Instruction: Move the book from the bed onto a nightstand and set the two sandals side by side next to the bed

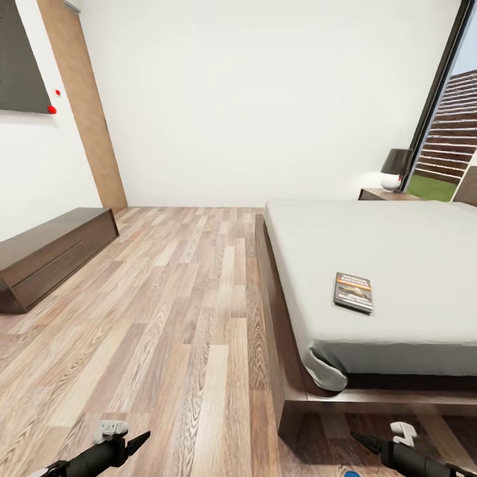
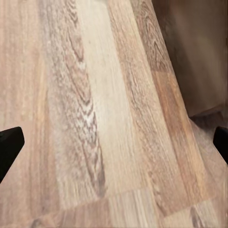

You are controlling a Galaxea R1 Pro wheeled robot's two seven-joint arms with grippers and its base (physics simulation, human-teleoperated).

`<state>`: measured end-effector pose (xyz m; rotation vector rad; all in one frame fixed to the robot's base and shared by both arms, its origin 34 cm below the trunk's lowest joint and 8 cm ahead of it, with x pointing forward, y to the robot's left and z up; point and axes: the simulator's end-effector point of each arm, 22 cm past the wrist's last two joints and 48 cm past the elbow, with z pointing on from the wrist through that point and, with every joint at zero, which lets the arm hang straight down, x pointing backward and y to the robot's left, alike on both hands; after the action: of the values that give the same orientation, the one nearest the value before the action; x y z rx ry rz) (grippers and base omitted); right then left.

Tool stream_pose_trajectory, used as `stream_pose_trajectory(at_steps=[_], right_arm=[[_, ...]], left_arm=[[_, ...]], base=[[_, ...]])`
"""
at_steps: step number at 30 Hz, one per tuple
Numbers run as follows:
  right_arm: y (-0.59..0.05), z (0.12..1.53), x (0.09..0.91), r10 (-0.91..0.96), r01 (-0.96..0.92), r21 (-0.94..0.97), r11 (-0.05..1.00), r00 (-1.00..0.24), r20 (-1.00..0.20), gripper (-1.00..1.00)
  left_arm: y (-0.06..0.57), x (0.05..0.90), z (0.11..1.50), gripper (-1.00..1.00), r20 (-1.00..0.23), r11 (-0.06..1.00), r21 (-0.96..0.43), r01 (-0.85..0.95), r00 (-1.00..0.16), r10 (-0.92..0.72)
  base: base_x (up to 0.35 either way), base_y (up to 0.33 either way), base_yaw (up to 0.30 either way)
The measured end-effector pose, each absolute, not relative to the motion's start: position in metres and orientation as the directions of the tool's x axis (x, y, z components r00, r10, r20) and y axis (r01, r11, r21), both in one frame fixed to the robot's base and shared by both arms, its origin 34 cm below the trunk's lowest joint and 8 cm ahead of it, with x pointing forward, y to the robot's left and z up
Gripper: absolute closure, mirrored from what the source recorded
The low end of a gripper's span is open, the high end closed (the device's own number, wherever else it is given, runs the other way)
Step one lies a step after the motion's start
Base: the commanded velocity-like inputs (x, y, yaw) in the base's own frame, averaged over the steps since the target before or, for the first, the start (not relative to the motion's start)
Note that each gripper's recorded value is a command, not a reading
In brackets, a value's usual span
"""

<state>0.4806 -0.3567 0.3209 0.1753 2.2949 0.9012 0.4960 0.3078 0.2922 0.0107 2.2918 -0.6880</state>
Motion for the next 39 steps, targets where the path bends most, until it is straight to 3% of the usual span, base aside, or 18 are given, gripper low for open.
stream_pose_trajectory(at_steps=[8, 32, 36, 39], right_arm=[[-0.329, 0.328, 0.475, 0.285, -0.145, 0.654, 0.742, -0.815, -0.504, -1.0], [-0.323, 0.362, 0.485, 0.287, -0.144, 0.656, 0.741, -0.815, -0.503, -1.0], [-0.302, 0.349, 0.499, 0.271, -0.12, 0.579, 0.806, -0.796, -0.541, -1.0], [-0.252, 0.326, 0.501, 0.256, -0.083, 0.499, 0.863, -0.78, -0.572, -1.0]], left_arm=[[0.277, 0.494, 0.288, -1.0, -0.621, 0.872, -0.463, 0.162, -0.761, -0.188], [0.274, 0.5, 0.32, -1.0, -0.616, 0.876, -0.452, 0.168, -0.769, -0.17], [0.274, 0.502, 0.329, -1.0, -0.615, 0.876, -0.452, 0.167, -0.77, -0.17], [0.274, 0.5, 0.332, -1.0, -0.606, 0.878, -0.452, 0.158, -0.777, -0.172]], base=[[0.0, 0.0, 0.0], [0.0, 0.0, 0.0], [0.0, 0.0, 0.0], [0.0, 0.0, 0.0]])
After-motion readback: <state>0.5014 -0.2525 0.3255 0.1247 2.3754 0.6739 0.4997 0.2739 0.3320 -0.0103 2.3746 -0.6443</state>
